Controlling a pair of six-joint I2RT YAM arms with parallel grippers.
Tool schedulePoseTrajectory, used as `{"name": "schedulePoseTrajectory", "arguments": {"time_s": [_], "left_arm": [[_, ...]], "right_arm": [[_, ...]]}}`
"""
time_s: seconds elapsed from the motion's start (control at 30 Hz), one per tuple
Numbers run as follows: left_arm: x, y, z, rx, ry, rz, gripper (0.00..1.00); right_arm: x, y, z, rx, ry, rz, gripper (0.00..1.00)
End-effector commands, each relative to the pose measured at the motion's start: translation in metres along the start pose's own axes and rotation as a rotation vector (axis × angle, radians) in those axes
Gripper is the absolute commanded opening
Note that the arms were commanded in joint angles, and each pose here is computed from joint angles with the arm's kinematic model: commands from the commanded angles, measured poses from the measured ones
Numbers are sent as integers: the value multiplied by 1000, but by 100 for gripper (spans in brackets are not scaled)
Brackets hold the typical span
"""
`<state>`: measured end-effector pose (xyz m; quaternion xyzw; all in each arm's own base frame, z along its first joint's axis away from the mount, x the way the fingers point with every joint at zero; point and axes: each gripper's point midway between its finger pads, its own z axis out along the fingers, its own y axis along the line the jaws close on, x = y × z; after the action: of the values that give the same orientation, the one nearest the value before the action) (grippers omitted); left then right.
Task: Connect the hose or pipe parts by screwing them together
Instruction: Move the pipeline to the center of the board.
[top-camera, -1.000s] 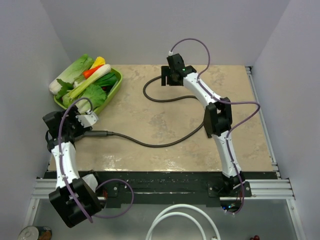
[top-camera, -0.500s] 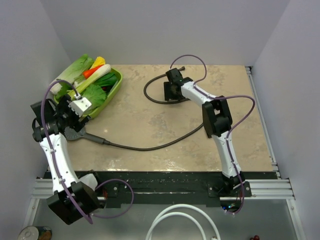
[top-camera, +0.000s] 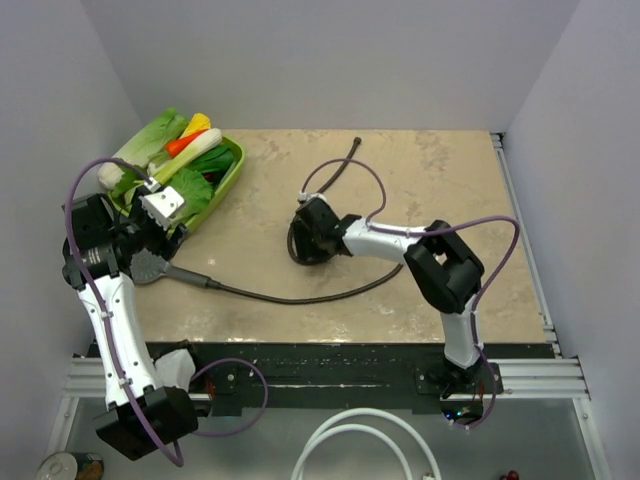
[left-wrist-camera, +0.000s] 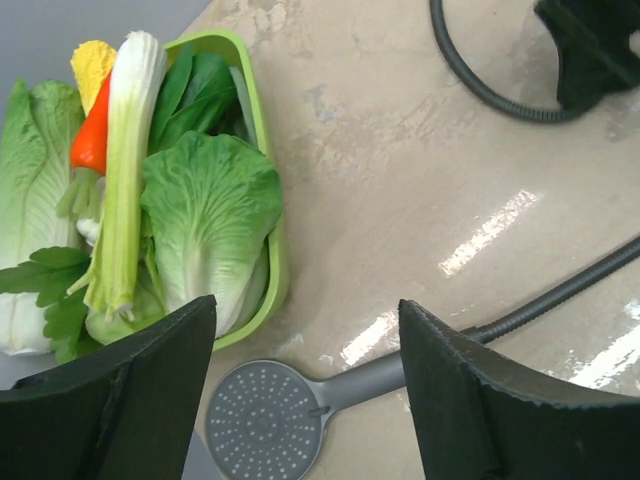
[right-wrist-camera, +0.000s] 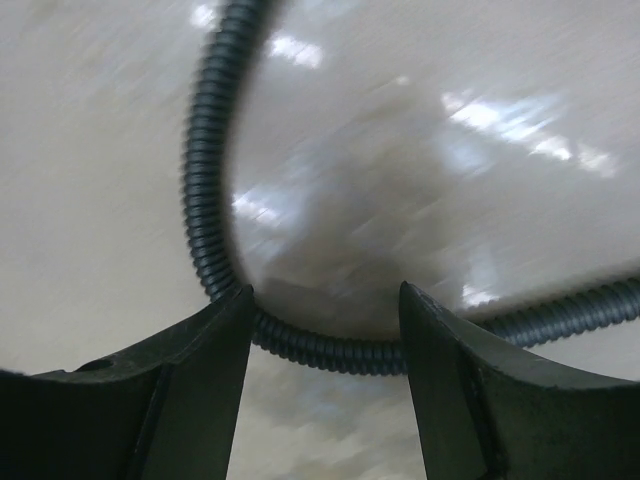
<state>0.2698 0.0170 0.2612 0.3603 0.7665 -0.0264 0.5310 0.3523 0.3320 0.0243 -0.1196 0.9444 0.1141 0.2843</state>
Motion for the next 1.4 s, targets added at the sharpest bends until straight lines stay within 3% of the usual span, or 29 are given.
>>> {"name": "schedulePoseTrajectory", "arguments": {"time_s": [0.0, 0.17, 0.27, 0.4, 0.53, 0.6, 0.67, 0.7, 0.77, 0.8, 0.87, 0.9, 0.93, 1.0, 1.03, 1.1, 1.13, 1.2, 1.37], "left_arm": [[-9, -14, 4, 49, -20, -50, 73], [-2, -21, 15, 76, 5, -66, 70], [2, -31, 26, 119, 23, -82, 68], [-1, -37, 53, 155, 52, -101, 63], [-20, -49, 93, 165, 113, -83, 62], [-30, -73, 127, 222, 147, -82, 64], [-51, -80, 153, 212, 156, -46, 73], [-36, -84, 178, 211, 235, -69, 76], [-62, -85, 205, 218, 215, -48, 80], [-49, -90, 230, 236, 268, -81, 81], [-81, -78, 255, 221, 210, -86, 80], [-68, -84, 280, 239, 252, -96, 80], [-91, -70, 291, 200, 209, -79, 79], [-77, -79, 325, 223, 253, -70, 79], [-97, -69, 334, 198, 214, -57, 79], [-85, -78, 360, 209, 245, -52, 80], [-98, -74, 368, 193, 215, -48, 82], [-89, -91, 392, 222, 232, -47, 83], [-109, -125, 426, 258, 169, -3, 93]], "right_arm": [[71, 51, -12, -146, 104, 92, 63], [69, 117, -46, -287, 59, 66, 64], [47, 120, -71, -290, 8, 82, 72], [-7, 74, -104, -268, -97, 183, 80], [-46, 2, -130, -188, -208, 285, 78], [-52, -35, -142, -126, -247, 316, 77], [-46, -57, -145, -62, -256, 319, 77], [-50, -63, -160, -58, -295, 325, 77], [-43, -79, -166, -3, -320, 336, 76], [-42, -86, -169, 19, -336, 340, 76], [-34, -94, -173, 27, -348, 344, 75], [-34, -95, -171, 25, -350, 340, 74], [-27, -97, -161, 41, -319, 333, 73], [-15, -96, -144, 42, -266, 326, 70], [-11, -95, -136, 42, -249, 328, 69], [3, -95, -115, 45, -205, 337, 67], [7, -95, -110, 46, -193, 339, 66], [15, -94, -104, 41, -177, 351, 64], [29, -90, -123, -24, -212, 375, 62]]}}
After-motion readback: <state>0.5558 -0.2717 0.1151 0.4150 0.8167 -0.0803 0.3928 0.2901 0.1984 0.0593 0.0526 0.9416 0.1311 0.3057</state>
